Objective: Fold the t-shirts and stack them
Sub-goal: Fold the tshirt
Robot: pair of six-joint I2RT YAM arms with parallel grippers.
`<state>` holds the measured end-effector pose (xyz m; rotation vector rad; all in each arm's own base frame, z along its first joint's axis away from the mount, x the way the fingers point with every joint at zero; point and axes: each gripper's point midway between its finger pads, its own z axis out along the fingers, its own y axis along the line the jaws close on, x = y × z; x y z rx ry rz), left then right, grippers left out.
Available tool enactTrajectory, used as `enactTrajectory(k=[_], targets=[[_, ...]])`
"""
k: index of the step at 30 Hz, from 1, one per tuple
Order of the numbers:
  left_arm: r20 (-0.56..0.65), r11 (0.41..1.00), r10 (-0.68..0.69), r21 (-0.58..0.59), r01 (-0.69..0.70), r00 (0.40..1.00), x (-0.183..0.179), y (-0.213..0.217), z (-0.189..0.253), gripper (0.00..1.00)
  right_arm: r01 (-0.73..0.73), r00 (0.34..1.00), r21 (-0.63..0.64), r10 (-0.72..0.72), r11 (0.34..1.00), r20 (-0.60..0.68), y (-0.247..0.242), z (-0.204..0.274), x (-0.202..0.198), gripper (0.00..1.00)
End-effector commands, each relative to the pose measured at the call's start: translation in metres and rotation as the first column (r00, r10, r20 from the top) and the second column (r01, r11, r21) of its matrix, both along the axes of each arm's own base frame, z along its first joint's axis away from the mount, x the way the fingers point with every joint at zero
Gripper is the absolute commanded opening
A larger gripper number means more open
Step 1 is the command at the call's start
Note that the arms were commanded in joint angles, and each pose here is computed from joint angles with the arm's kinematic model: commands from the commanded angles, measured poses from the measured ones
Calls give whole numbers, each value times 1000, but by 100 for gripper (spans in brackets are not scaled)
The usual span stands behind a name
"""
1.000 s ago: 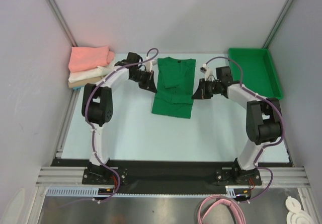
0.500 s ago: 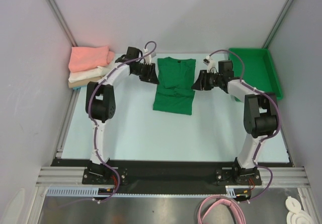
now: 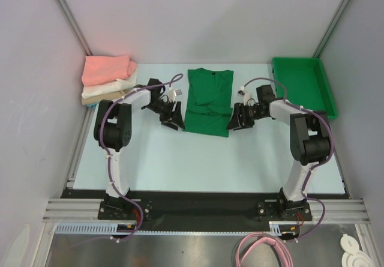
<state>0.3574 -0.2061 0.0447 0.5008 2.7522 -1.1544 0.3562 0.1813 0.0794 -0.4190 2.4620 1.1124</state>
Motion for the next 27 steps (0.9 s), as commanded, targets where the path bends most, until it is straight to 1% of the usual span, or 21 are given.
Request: enactTrajectory(k=[1, 3, 9, 15, 16, 18, 20, 21, 23, 24, 27], targets=[[3, 997, -33, -74, 33, 999, -6, -7, 11, 59, -63, 989, 13, 64, 998, -133, 6, -26, -27, 59], [9, 996, -32, -79, 33, 999, -3, -8, 9, 59, -75, 982, 9, 75, 997, -173, 9, -35, -32, 60], [-36, 993, -32, -117, 27, 999, -1, -15, -3, 63, -109, 972, 5, 108, 994, -210, 19, -47, -41, 60], [-53, 990, -37, -134, 30, 998, 3, -24, -10, 59, -101, 972, -7, 97, 995, -216, 22, -55, -36, 59], [-59, 990, -36, -141, 27, 998, 4, -25, -10, 56, -99, 971, -10, 94, 995, -221, 21, -57, -35, 59], [-64, 989, -36, -143, 26, 997, 7, -26, -12, 54, -93, 972, -17, 88, 995, -218, 21, -59, -33, 58], [-69, 989, -35, -148, 25, 997, 7, -27, -13, 47, -87, 972, -20, 80, 996, -222, 20, -61, -31, 57], [-72, 988, -35, -153, 24, 997, 8, -28, -13, 39, -80, 973, -28, 72, 996, -220, 19, -63, -29, 55], [-82, 987, -35, -162, 22, 996, 8, -29, -14, 34, -62, 976, -34, 54, 998, -212, 18, -65, -24, 52], [-81, 986, -36, -166, 23, 996, 8, -30, -13, 26, -54, 976, -36, 45, 998, -213, 16, -68, -23, 47], [-88, 984, -39, -176, 23, 995, 8, -31, -13, 14, -44, 978, -31, 37, 999, -207, 15, -73, -17, 39]])
